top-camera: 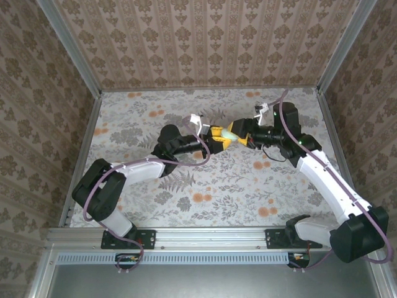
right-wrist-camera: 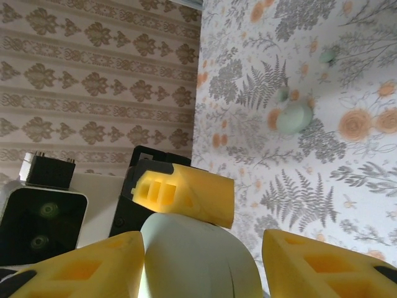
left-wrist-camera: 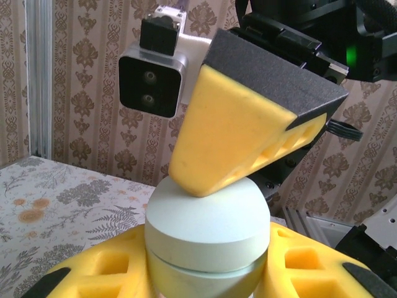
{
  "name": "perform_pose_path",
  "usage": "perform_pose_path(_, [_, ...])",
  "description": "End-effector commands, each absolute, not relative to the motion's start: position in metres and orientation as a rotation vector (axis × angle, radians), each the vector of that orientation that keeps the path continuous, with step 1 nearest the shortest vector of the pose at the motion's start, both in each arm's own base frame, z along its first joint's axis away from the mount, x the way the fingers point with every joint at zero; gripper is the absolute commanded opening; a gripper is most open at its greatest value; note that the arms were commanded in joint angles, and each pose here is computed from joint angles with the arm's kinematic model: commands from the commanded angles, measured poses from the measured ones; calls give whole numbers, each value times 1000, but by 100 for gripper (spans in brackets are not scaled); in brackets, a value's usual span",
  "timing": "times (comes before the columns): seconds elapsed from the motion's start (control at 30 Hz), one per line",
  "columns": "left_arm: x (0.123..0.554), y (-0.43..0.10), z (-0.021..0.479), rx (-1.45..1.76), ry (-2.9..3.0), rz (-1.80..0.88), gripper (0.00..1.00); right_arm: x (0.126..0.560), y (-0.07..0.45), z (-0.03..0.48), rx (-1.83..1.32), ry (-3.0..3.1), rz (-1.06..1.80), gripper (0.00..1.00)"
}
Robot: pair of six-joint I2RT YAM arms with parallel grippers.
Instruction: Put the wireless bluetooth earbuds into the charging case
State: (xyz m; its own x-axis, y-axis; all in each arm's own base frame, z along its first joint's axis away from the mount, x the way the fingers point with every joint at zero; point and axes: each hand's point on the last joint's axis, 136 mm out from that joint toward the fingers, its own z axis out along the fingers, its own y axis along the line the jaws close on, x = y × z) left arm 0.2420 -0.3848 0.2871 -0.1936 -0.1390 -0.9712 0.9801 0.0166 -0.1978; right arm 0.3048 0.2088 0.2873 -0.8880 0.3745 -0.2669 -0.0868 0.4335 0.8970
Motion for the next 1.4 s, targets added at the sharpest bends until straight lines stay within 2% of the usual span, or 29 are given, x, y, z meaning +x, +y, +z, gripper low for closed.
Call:
perform_pose_path(0.0, [242, -389, 308, 976, 1201, -1397, 0, 303, 215, 303, 251, 2200, 1568, 53])
perform_pose_path(0.07, [243, -388, 309, 972, 1202, -1391, 0, 304, 217, 304, 253, 2193, 1597, 48])
perform_pose_path(0.23, [245, -391, 306, 977, 1232, -1378, 0, 309, 223, 307, 256, 2172, 1663, 27])
perform_pose_path(0.33, [244, -391, 300, 985, 1259, -1358, 0, 311, 225, 307, 261, 2170, 1677, 21])
perform_pose_path(0.37, [243, -392, 300, 988, 1264, -1351, 6, 311, 225, 307, 260, 2172, 1681, 19])
perform_pose_path(0.43, [242, -391, 296, 1001, 1279, -1333, 27, 313, 225, 306, 265, 2171, 1680, 18])
perform_pose_path(0.7, [242, -380, 286, 1019, 1342, -1211, 62, 325, 220, 308, 308, 2147, 1648, 14])
perform_pose_path(0.83, [248, -364, 279, 992, 1403, -1122, 72, 339, 213, 305, 349, 2144, 1619, 14])
perform_pose_path(0.97, [255, -341, 273, 951, 1480, -1041, 77, 351, 206, 290, 366, 2204, 1522, 15])
perform_pose_path(1.13, [273, -302, 259, 845, 1629, -938, 85, 376, 198, 243, 339, 2331, 1304, 16])
perform_pose_path(1.37, [307, -238, 234, 590, 1872, -675, 100, 422, 210, 178, 326, 2400, 1306, 14])
